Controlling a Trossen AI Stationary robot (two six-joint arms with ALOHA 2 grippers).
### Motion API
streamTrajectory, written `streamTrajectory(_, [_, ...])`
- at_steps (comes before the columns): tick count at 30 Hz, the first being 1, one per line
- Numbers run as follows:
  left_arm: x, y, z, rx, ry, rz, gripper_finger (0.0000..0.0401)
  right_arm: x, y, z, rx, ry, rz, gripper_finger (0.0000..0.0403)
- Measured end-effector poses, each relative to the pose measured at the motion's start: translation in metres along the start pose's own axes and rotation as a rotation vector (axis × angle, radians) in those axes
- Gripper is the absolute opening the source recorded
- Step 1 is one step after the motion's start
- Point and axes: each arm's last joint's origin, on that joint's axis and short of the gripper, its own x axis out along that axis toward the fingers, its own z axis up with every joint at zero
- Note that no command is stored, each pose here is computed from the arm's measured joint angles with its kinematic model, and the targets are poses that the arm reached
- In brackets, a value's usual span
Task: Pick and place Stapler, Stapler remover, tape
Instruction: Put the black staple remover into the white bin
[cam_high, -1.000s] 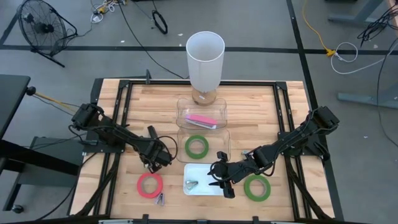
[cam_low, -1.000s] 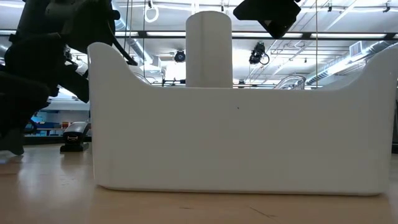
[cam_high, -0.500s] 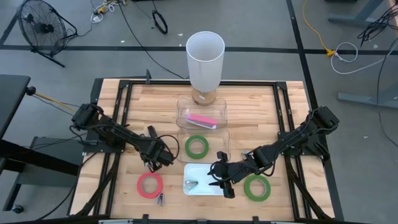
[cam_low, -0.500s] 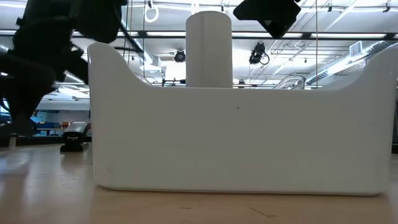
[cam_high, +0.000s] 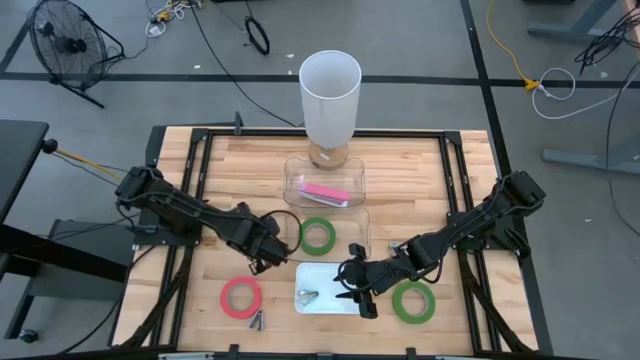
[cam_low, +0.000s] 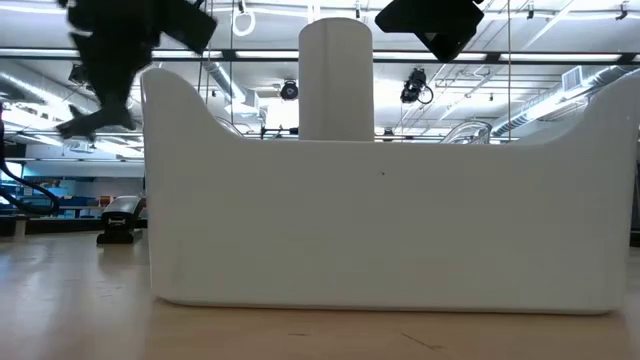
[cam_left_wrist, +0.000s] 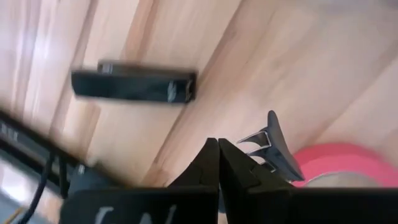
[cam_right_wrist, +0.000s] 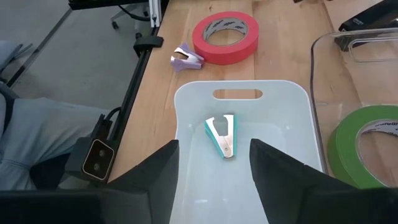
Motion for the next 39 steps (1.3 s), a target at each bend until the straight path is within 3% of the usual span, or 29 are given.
streamTrajectory(6, [-0.021, -0.01, 0.017, 0.047, -0.149, -0.131, 0.0, 0.0, 0.0, 0.0, 0.0, 0.0, 0.0, 0.0196])
streamTrajectory(12, [-0.034, -0.03, 0.035, 0.116, -0.335, -0.371, 0.0, 0.0, 0.0, 0.0, 0.0, 0.002, -0.001, 0.0196])
streamTrajectory(15, [-0.039, -0.037, 0.041, 0.155, -0.425, -0.439, 0.0, 0.0, 0.0, 0.0, 0.0, 0.002, -0.001, 0.0196])
streamTrajectory(18, [-0.039, -0.036, 0.041, 0.167, -0.421, -0.433, 0.0, 0.0, 0.0, 0.0, -0.001, 0.004, -0.001, 0.0196])
streamTrajectory(26, [-0.023, -0.039, 0.008, 0.167, -0.188, -0.35, 0.0012, 0.0, 0.0, -0.001, -0.002, 0.009, -0.003, 0.0196])
streamTrajectory(33, [-0.012, -0.059, -0.013, 0.203, -0.226, -0.386, 0.0054, 0.0, 0.0, -0.001, -0.002, 0.009, -0.003, 0.0196])
streamTrajectory(39, [0.011, -0.063, -0.02, 0.152, -0.262, -0.363, 0.0126, 0.0, 0.0, -0.001, -0.001, 0.007, -0.002, 0.0196])
